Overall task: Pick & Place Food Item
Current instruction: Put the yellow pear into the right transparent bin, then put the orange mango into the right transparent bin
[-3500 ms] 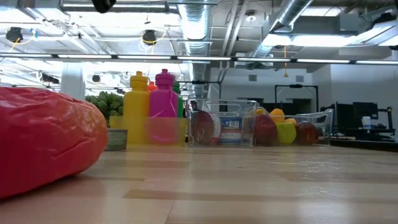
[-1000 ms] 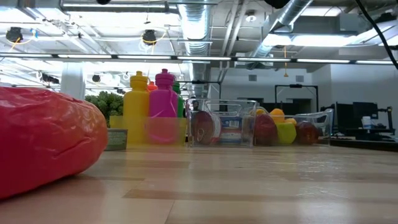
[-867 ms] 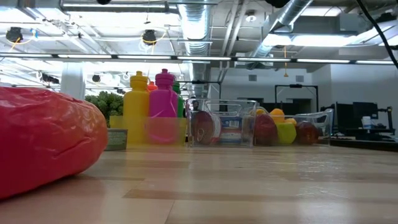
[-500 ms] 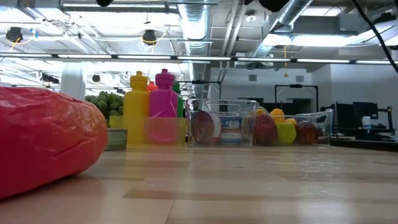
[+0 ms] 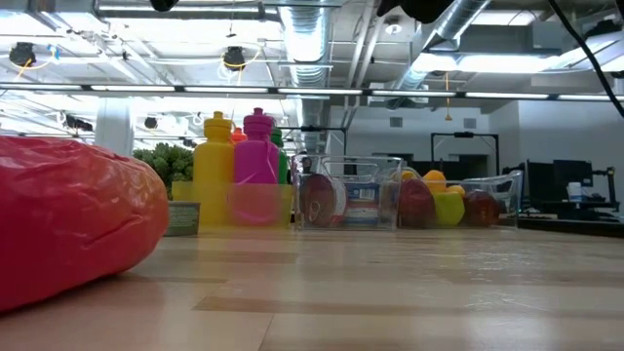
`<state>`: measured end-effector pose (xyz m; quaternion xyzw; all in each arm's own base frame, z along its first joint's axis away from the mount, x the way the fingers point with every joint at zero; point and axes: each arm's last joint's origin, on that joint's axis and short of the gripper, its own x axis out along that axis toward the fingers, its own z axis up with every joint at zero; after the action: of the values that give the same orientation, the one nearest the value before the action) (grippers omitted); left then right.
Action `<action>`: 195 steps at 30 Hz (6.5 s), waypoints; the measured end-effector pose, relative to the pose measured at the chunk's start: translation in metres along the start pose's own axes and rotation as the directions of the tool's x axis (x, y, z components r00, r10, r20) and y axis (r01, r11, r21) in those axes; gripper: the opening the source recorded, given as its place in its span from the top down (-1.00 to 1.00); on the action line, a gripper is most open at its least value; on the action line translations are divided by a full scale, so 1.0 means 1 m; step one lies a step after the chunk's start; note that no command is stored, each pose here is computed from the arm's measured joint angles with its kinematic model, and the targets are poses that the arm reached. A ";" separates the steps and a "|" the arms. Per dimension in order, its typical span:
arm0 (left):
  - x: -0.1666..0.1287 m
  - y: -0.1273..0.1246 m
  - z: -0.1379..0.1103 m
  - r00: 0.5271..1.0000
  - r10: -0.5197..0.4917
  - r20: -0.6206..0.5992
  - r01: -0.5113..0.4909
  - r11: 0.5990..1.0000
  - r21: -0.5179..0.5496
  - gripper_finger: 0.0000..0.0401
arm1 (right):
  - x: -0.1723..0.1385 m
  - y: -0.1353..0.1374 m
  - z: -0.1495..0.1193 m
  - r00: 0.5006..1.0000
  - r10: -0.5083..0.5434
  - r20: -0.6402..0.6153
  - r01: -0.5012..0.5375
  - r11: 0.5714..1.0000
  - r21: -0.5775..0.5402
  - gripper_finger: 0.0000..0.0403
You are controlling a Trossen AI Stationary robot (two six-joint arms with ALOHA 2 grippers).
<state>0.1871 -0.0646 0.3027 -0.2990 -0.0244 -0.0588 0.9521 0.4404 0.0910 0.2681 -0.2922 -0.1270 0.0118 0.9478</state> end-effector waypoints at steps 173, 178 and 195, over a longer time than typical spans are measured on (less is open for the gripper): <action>-0.035 0.041 -0.040 0.997 0.074 0.037 -0.083 0.919 0.385 -0.66 | -0.154 -0.160 0.021 0.378 0.024 -0.926 0.551 0.797 0.246 -0.88; -0.035 0.041 -0.040 0.997 0.074 0.037 -0.082 0.922 0.379 -0.66 | -0.138 -0.133 0.041 0.535 0.171 -0.827 0.411 0.803 0.432 -0.88; -0.027 0.025 -0.077 0.984 -0.034 -0.177 0.063 0.985 0.163 -0.66 | -0.096 -0.046 0.052 0.650 0.301 -0.698 0.117 0.868 0.483 -0.81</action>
<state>0.1643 -0.0858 0.2234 -0.2109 0.0466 -0.1056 0.9707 0.3325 0.0717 0.3127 -0.0280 0.3008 -0.0290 0.9528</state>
